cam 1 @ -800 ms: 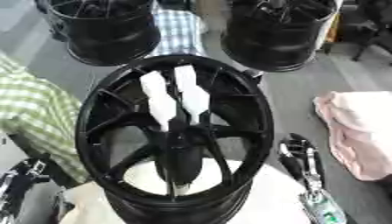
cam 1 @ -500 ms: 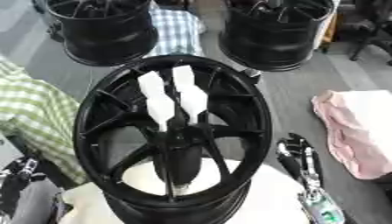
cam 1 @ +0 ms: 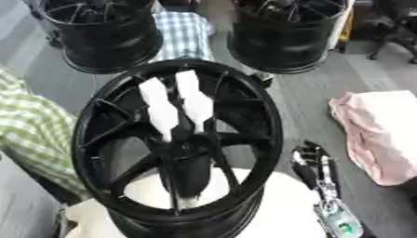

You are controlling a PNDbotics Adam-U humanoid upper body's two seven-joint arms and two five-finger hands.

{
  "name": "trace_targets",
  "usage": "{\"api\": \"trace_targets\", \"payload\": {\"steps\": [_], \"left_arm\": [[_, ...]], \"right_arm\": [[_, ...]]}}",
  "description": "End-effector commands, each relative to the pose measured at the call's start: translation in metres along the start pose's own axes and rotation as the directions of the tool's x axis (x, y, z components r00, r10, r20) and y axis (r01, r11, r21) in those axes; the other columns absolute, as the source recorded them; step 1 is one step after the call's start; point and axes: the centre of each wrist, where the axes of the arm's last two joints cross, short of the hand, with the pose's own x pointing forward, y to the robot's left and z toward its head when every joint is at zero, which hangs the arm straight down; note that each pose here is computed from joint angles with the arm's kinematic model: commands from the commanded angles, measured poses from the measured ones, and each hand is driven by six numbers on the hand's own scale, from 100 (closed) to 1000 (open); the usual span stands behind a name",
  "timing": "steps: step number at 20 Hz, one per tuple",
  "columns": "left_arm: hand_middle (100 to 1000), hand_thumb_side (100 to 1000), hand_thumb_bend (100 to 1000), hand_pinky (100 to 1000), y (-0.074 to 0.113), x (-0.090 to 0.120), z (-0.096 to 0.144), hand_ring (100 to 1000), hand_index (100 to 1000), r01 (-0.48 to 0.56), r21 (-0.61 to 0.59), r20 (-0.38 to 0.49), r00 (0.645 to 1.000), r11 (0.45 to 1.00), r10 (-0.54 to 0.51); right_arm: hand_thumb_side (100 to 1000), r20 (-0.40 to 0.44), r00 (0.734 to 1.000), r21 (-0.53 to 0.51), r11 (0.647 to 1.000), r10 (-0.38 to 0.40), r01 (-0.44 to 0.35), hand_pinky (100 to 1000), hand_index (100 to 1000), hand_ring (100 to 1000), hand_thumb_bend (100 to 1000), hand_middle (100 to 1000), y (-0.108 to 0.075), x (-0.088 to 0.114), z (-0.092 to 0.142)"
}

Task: Pull the pin out of the wheel hub.

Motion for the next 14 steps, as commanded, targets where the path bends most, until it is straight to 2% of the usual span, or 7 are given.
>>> {"api": "trace_targets", "payload": {"steps": [1, 4, 6, 9, 12, 14], "left_arm": [[673, 614, 420, 724, 0.022, 0.048, -0.027, 707, 810, 0.171, -0.091, 0.168, 0.974, 0.981, -0.154], [706, 636, 458, 755, 0.027, 0.078, -0.049, 732, 846, 0.317, -0.18, 0.284, 0.923, 0.931, -0.26], [714, 622, 484, 764, 0.03, 0.096, -0.061, 738, 852, 0.421, -0.228, 0.35, 0.877, 0.878, -0.329], [734, 611, 518, 774, 0.033, 0.125, -0.075, 751, 863, 0.573, -0.279, 0.455, 0.786, 0.771, -0.419], [744, 612, 550, 786, 0.035, 0.15, -0.084, 759, 868, 0.682, -0.318, 0.546, 0.7, 0.658, -0.461], [749, 597, 526, 790, 0.032, 0.159, -0.089, 761, 870, 0.736, -0.346, 0.596, 0.651, 0.582, -0.47]], "right_arm": [[479, 0.025, 0.999, -0.014, 1.0, 0.02, -0.02, 744, 830, 733, 100, 691, -0.009, 0.003, -0.006], [479, 0.03, 0.999, -0.005, 1.0, 0.025, -0.025, 744, 830, 733, 100, 691, -0.008, 0.003, -0.006], [479, 0.035, 0.999, 0.004, 1.0, 0.027, -0.027, 743, 830, 733, 100, 691, -0.007, 0.004, -0.006], [479, 0.04, 0.999, 0.021, 0.999, 0.028, -0.029, 743, 830, 732, 100, 691, -0.003, 0.005, -0.005], [479, 0.044, 0.999, 0.034, 0.999, 0.026, -0.028, 743, 830, 732, 100, 691, 0.0, 0.006, -0.005], [480, 0.044, 0.999, 0.04, 0.999, 0.026, -0.028, 743, 830, 732, 100, 691, 0.001, 0.006, -0.004]]}}
